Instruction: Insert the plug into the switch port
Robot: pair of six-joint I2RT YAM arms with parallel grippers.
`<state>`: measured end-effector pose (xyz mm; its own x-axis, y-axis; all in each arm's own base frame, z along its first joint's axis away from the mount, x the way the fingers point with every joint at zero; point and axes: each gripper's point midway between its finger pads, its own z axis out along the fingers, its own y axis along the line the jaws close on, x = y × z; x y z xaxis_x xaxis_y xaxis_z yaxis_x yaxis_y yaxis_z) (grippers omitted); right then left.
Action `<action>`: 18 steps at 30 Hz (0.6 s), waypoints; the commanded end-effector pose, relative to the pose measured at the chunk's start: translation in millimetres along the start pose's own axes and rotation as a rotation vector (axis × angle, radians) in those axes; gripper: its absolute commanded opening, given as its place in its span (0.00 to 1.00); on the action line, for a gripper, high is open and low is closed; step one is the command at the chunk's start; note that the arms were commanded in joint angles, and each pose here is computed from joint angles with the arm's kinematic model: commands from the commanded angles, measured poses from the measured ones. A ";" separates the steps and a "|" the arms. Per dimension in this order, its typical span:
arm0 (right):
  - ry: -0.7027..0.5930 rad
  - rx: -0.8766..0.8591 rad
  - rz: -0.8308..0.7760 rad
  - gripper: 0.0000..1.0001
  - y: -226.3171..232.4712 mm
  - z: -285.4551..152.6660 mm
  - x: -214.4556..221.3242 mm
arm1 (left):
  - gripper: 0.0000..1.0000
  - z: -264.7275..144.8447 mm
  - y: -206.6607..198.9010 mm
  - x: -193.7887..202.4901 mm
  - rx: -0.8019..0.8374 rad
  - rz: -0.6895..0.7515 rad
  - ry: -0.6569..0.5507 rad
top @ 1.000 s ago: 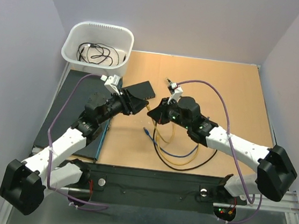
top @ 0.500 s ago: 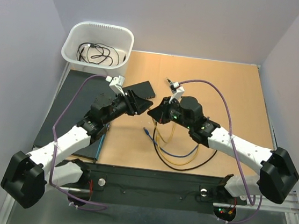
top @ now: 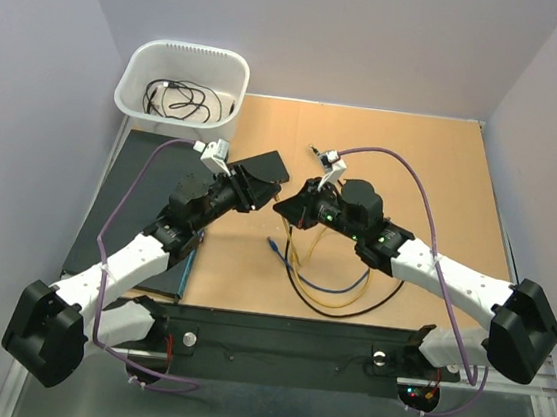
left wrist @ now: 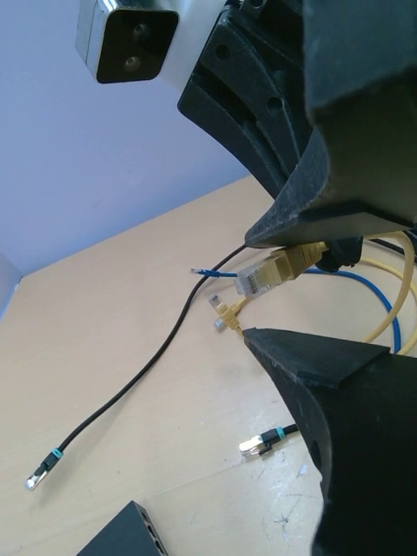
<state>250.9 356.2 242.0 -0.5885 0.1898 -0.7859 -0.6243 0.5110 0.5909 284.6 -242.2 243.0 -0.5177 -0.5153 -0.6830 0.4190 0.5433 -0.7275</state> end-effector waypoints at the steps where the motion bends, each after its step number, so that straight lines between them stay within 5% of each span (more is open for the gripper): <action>1: -0.037 -0.069 -0.011 0.01 17.0 -0.8 -7.1 | 0.47 4.1 -27.1 -24.4 0.083 0.022 -0.070; 9: -0.029 -0.072 -0.015 0.01 16.0 2.4 -0.7 | 0.06 5.2 -31.3 -20.6 0.113 0.024 -0.054; 13: -0.026 -0.085 -0.044 0.05 17.8 1.5 0.1 | 0.00 4.1 -34.4 -19.3 0.136 0.044 -0.050; 15: -0.029 -0.071 -0.059 0.47 15.5 -1.3 -0.3 | 0.00 2.1 -37.6 -19.5 0.153 0.059 -0.051; 18: -0.063 -0.071 -0.114 0.93 19.6 -13.7 -11.3 | 0.00 -4.1 -50.4 -22.5 0.218 0.105 -0.062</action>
<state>248.1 357.4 235.4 -0.5728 0.1657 -0.8028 -0.6454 0.5127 0.5663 280.8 -252.3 254.0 -0.5192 -0.5030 -0.6909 0.4784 0.4988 -0.7227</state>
